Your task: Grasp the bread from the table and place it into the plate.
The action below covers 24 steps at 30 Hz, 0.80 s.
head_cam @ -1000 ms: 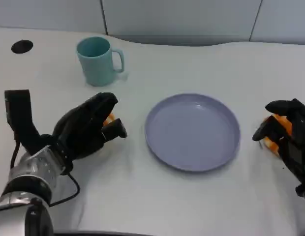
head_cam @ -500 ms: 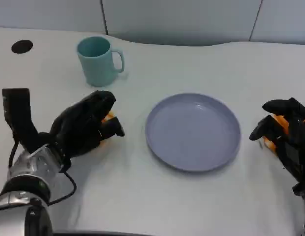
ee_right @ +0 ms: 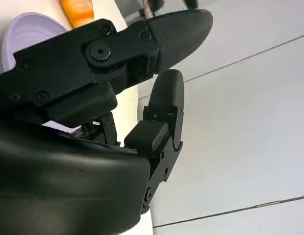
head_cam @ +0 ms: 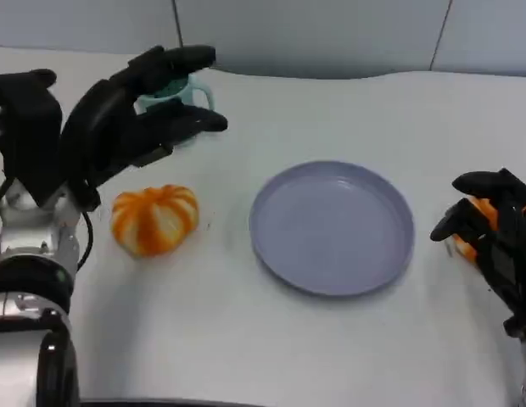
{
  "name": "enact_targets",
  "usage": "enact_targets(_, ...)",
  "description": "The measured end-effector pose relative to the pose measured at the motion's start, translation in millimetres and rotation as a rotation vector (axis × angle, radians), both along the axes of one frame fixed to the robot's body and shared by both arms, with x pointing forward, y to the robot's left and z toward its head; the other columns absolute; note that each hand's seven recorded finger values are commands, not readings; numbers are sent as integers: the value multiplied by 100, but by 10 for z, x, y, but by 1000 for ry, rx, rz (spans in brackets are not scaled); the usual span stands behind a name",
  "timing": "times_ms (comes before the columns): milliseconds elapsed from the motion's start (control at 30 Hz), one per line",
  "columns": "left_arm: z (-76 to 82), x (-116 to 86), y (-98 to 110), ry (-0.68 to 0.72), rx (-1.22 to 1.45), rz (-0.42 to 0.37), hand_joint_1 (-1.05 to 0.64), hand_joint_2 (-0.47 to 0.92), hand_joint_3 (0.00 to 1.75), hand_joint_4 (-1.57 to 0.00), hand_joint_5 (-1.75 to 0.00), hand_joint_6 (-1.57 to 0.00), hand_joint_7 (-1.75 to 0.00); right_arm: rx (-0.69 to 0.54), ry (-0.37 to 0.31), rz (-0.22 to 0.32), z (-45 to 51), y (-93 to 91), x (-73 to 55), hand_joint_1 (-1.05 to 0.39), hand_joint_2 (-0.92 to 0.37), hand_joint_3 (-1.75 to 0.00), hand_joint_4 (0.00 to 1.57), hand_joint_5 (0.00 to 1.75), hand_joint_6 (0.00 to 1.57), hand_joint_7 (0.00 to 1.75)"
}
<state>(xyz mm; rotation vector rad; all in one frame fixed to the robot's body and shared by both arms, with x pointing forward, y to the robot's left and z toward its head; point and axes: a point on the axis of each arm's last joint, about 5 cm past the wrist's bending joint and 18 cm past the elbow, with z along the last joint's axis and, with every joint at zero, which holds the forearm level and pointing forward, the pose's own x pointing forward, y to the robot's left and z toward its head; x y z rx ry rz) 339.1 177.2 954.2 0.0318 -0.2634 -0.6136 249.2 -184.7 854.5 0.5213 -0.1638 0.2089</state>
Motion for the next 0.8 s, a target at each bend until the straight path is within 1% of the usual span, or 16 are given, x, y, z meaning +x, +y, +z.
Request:
enact_targets(133, 187, 53, -36, -126, 111, 22, -59, 91, 2, -46, -44, -67, -2, 0, 0, -3, 0, -11, -1, -55, -92, -9, 62, 169, 80, 88)
enact_targets(167, 216, 62, -50, -144, 127, 26, -51, 89, 1, -43, -41, -65, -1, 0, 0, -6, 0, -18, -1, -55, -92, -9, 62, 169, 80, 87)
enact_targets(233, 238, 73, -82, -162, 161, 41, -54, 89, 1, -43, -36, -65, -1, 0, -2, -8, 2, -29, -1, -55, -92, -10, 62, 170, 80, 87)
enact_targets(300, 211, 71, -119, -157, 217, 69, -57, 90, 1, -43, -34, -64, 0, 4, -5, -10, 3, -37, -1, -55, -92, -10, 62, 170, 80, 87)
enact_targets(367, 171, 63, -155, -156, 288, 98, -59, 92, 2, -41, -28, -57, 0, 3, -6, -10, 4, -42, -2, -55, -92, -10, 62, 170, 81, 88)
enact_targets(467, 110, 56, -226, -179, 504, 153, -60, 92, 2, -41, -23, -54, 0, 3, -5, -10, 4, -46, -2, -55, -92, -9, 62, 170, 81, 88)
enact_targets(600, -1, 46, -268, -189, 733, 230, -62, 92, 2, -40, -14, -49, 0, 3, -4, -12, 5, -47, -1, -55, -92, -9, 62, 171, 81, 89)
enact_targets(700, -96, 37, -255, -116, 816, 273, -63, 92, 4, -40, -12, -46, 0, 3, -4, -13, 6, -47, -1, -54, -92, -8, 62, 170, 81, 88)
enact_targets(800, -151, 27, -244, -65, 837, 305, -64, 92, 5, -42, -11, -46, 0, 3, -4, -13, 6, -48, -1, -54, -92, -9, 63, 169, 81, 88)
